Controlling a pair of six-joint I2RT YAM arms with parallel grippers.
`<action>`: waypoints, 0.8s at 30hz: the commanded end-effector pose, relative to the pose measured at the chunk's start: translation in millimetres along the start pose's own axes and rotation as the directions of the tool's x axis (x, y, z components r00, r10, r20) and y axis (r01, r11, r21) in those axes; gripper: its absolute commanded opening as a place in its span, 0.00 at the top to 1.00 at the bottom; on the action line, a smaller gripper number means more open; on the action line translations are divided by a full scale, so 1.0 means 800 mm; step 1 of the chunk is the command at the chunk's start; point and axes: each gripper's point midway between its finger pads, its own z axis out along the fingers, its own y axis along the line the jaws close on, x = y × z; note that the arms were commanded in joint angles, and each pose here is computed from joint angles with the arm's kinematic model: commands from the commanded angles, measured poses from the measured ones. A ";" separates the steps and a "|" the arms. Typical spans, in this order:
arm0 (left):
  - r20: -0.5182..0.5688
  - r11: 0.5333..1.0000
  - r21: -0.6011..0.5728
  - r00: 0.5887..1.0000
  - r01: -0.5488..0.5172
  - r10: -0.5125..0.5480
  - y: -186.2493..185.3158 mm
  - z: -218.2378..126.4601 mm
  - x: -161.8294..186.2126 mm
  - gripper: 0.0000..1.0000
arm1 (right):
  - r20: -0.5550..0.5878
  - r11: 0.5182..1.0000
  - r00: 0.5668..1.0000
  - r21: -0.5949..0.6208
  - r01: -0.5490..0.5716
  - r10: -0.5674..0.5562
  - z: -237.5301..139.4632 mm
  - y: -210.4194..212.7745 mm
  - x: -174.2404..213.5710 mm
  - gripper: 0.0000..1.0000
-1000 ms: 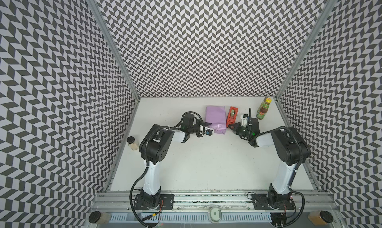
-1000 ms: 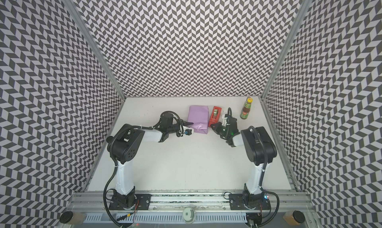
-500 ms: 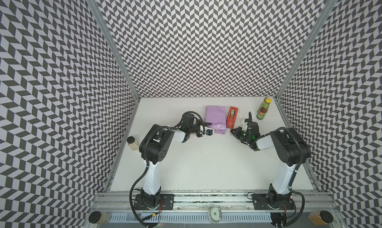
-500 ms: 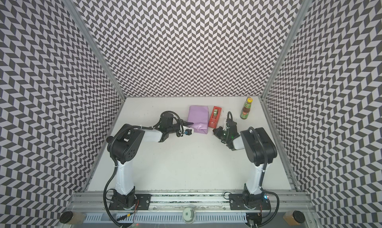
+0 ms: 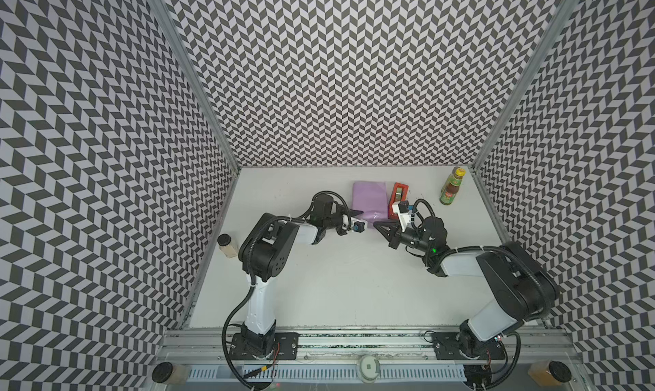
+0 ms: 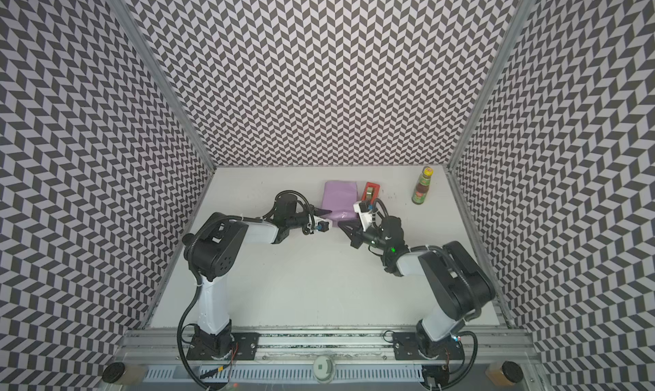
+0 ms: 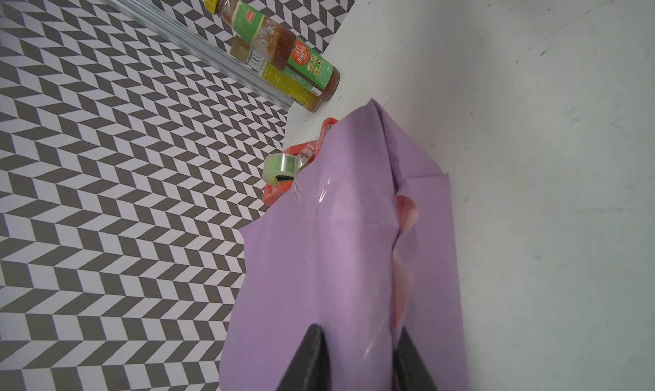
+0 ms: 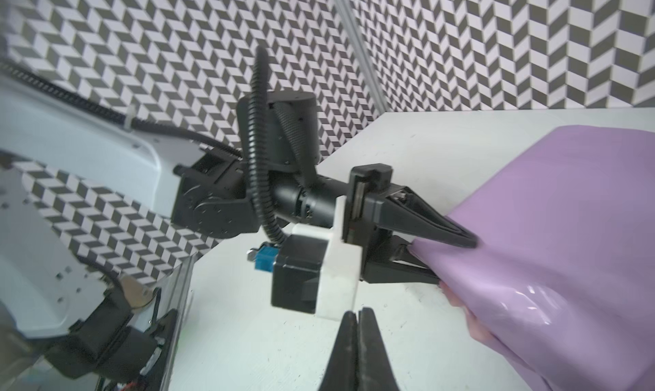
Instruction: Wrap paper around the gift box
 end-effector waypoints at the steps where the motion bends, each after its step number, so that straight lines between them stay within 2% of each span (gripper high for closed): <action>1: -0.110 0.980 0.148 0.987 0.135 -0.119 -0.072 0.003 0.039 0.70 | 0.092 0.971 0.975 -0.104 0.214 -0.205 0.005 0.022 -0.013 1.00; 5: -0.109 0.979 0.150 0.987 0.136 -0.121 -0.073 0.003 0.039 0.70 | 0.135 0.959 0.957 -0.088 0.269 -0.257 0.010 0.012 -0.005 1.00; 10: -0.108 0.980 0.149 0.987 0.134 -0.119 -0.072 0.003 0.039 0.70 | 0.154 0.952 0.950 -0.104 0.287 -0.270 0.023 0.000 0.006 1.00; 16: -0.109 0.980 0.148 0.987 0.135 -0.119 -0.072 0.003 0.040 0.70 | 0.103 0.960 0.962 -0.101 0.262 -0.252 0.042 -0.020 0.024 1.00; 20: -0.109 0.980 0.149 0.987 0.133 -0.118 -0.072 0.003 0.040 0.70 | 0.052 0.970 0.969 -0.033 0.242 -0.240 0.051 -0.041 0.030 1.00; 24: -0.109 0.980 0.149 0.987 0.133 -0.118 -0.072 0.003 0.040 0.70 | 0.015 0.967 0.967 -0.017 0.256 -0.256 0.054 -0.047 0.038 1.00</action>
